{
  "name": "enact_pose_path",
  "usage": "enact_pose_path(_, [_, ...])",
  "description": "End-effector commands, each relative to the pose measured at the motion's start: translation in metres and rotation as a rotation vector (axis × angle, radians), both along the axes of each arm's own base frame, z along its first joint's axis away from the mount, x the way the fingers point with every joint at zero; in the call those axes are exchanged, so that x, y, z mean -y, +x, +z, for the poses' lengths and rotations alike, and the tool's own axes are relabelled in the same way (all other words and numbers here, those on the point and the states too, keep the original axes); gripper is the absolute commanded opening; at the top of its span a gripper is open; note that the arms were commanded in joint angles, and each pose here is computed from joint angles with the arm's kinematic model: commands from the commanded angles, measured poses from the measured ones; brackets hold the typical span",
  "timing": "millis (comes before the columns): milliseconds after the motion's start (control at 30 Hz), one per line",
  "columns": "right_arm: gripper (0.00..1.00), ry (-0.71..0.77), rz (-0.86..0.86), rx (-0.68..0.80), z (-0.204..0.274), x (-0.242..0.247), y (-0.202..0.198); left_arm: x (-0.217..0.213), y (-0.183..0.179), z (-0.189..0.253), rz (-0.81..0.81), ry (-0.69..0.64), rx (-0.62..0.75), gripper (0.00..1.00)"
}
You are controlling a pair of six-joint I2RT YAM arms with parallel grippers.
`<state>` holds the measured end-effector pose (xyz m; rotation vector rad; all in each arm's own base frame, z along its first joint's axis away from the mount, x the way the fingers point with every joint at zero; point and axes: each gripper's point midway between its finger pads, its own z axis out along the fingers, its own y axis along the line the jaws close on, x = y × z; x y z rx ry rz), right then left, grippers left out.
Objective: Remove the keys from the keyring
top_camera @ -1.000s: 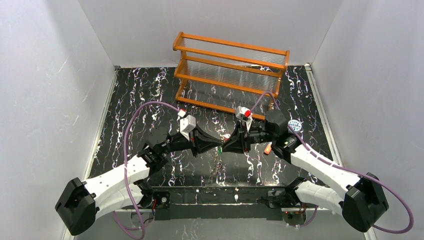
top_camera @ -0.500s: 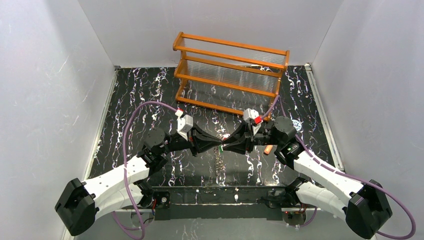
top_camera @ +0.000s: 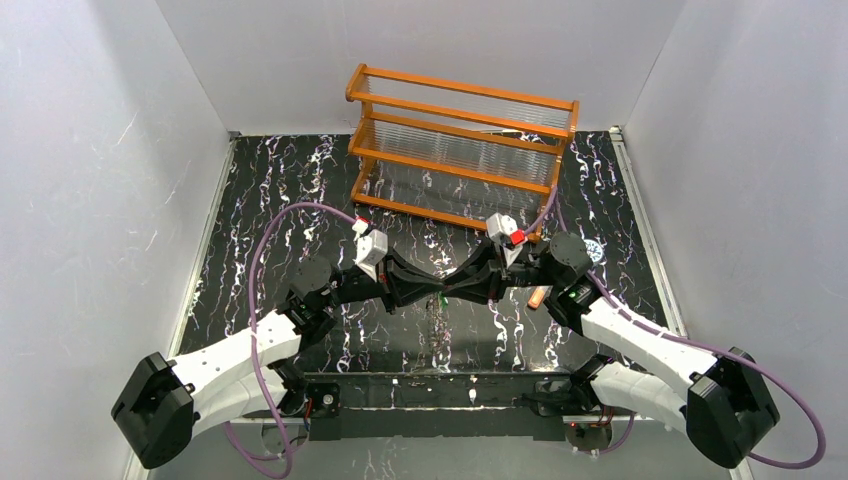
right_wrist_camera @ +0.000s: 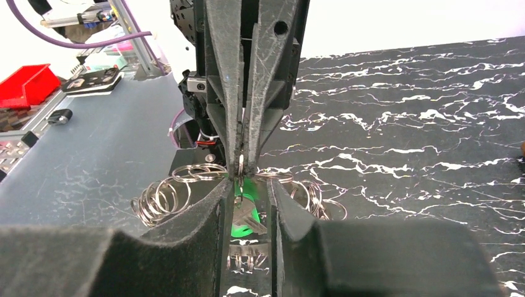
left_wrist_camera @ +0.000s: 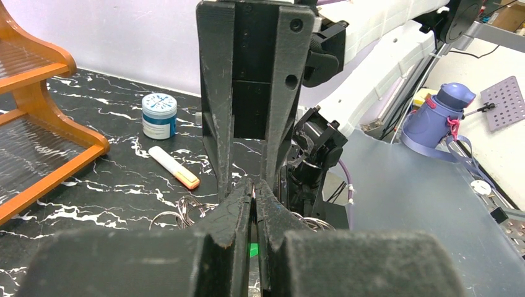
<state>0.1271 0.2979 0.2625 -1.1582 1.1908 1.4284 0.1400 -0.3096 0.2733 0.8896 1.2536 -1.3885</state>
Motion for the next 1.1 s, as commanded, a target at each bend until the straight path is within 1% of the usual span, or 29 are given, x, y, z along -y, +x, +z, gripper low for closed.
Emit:
enact_pose_path(0, [0.32,0.055,0.023,0.050,0.018,-0.003,0.000,-0.001,-0.006,0.024,-0.018,-0.069,0.065,0.00])
enact_pose_path(100, [0.25,0.054,0.026,0.043,0.016,-0.004,0.000,0.000,-0.007,0.025,-0.024,-0.072,0.065,0.00])
enact_pose_path(233, [0.03,0.054,0.034,0.046,0.018,-0.004,0.000,0.000,-0.008,0.024,-0.030,-0.071,0.065,0.00])
enact_pose_path(267, [0.01,0.050,0.036,0.046,0.018,-0.004,-0.001,0.000,-0.009,0.024,-0.033,-0.071,0.065,0.00])
enact_pose_path(367, [0.01,0.001,0.030,0.029,0.013,-0.004,0.002,-0.003,-0.007,0.022,-0.011,-0.067,0.054,0.00])
enact_pose_path(433, [0.01,-0.061,0.012,0.013,0.007,-0.004,0.006,-0.007,0.000,0.020,0.023,-0.015,0.061,0.08])
enact_pose_path(500, [0.01,-0.132,-0.015,-0.010,0.001,-0.001,0.009,-0.011,0.008,0.016,0.066,0.085,0.102,0.18])
enact_pose_path(533, [0.01,-0.164,-0.031,-0.022,-0.001,0.000,0.011,-0.014,0.012,0.014,0.089,0.140,0.117,0.24])
enact_pose_path(600, [0.01,-0.232,-0.070,-0.051,-0.002,0.003,0.017,-0.021,0.021,0.010,0.144,0.232,0.135,0.31])
enact_pose_path(667, [0.01,-0.298,-0.091,-0.084,0.000,0.006,0.020,-0.027,0.027,0.008,0.182,0.295,0.140,0.38])
enact_pose_path(767, [0.01,-0.409,-0.093,-0.145,-0.004,0.010,0.023,-0.034,0.034,0.005,0.220,0.364,0.157,0.44])
enact_pose_path(800, [0.01,-0.463,-0.087,-0.189,-0.011,0.013,0.020,-0.035,0.035,0.003,0.224,0.382,0.161,0.46])
enact_pose_path(867, [0.01,-0.540,-0.064,-0.221,-0.014,0.016,0.019,-0.035,0.036,0.002,0.218,0.400,0.182,0.50])
enact_pose_path(967, [0.01,-0.631,-0.024,-0.261,-0.016,0.019,0.014,-0.034,0.033,-0.006,0.180,0.438,0.175,0.52])
enact_pose_path(1067, [0.01,-0.726,-0.040,-0.279,-0.023,0.017,0.016,-0.030,0.033,-0.010,0.156,0.461,0.165,0.52])
